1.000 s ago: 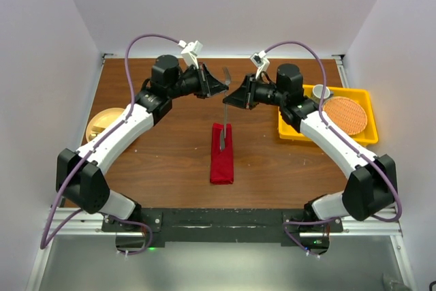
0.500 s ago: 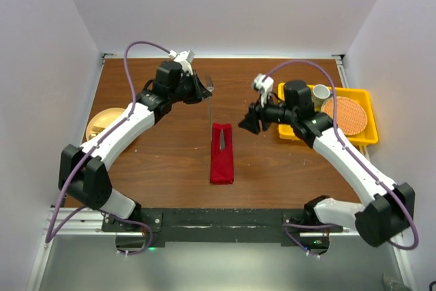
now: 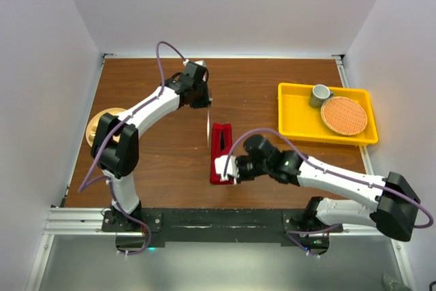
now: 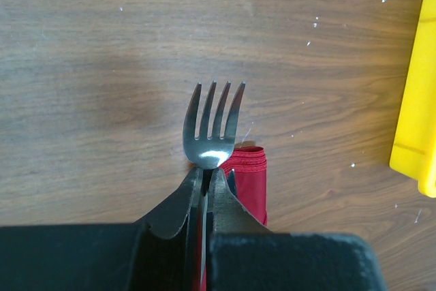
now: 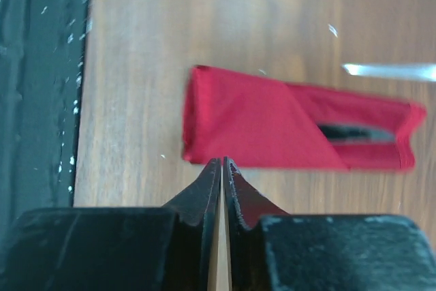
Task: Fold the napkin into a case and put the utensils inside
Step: Insert the fork into the folded napkin.
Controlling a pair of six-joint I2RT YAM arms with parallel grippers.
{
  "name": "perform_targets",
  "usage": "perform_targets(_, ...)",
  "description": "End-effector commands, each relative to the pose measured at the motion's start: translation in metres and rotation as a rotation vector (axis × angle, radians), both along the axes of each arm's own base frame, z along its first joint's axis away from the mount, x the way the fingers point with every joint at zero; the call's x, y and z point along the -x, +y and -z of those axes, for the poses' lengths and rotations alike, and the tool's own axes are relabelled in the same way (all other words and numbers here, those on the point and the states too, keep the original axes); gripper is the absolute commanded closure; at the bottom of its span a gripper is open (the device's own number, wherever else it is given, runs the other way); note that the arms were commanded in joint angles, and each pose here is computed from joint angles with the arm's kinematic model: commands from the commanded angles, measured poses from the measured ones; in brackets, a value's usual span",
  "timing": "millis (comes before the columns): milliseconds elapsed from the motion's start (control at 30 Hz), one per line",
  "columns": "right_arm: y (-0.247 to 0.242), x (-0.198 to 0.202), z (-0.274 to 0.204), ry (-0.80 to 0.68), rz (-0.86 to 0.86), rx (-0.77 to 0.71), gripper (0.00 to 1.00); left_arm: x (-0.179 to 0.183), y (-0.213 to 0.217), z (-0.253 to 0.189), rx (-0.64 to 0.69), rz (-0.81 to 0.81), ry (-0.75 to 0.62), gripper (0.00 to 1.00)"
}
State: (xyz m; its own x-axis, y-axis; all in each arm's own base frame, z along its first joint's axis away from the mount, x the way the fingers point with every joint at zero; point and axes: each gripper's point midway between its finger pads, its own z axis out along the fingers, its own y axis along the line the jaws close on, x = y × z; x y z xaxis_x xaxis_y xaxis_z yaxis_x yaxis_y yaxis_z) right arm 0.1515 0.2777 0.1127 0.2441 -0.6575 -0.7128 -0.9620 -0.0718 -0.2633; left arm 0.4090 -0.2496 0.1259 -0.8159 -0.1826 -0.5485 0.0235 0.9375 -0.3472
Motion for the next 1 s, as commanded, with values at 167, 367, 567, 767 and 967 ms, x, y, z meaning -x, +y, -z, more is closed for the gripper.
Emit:
perform_targets(167, 0.047, 0.015, 0.016, -0.409, -0.181, -0.041, 1.00, -0.010, -0.018, -0.011, 0.015, 0.012, -0.019, 1.00)
perform_targets(367, 0.049, 0.008, 0.038, -0.531, -0.203, -0.011, 1.00, -0.013, -0.029, -0.020, -0.020, 0.020, -0.098, 1.00)
perform_targets(567, 0.045, 0.014, 0.046, -0.566, -0.271, 0.012, 1.00, -0.009, -0.037, -0.010, -0.005, 0.003, -0.073, 1.00)
perform_targets(767, 0.034, 0.028, 0.061, -0.566, -0.373, 0.030, 1.00, -0.009, -0.041, 0.002, -0.002, -0.024, -0.046, 1.00)
perform_targets(967, 0.030, 0.037, 0.071, -0.577, -0.461, 0.044, 1.00, -0.009, -0.042, 0.008, -0.008, -0.030, -0.032, 1.00)
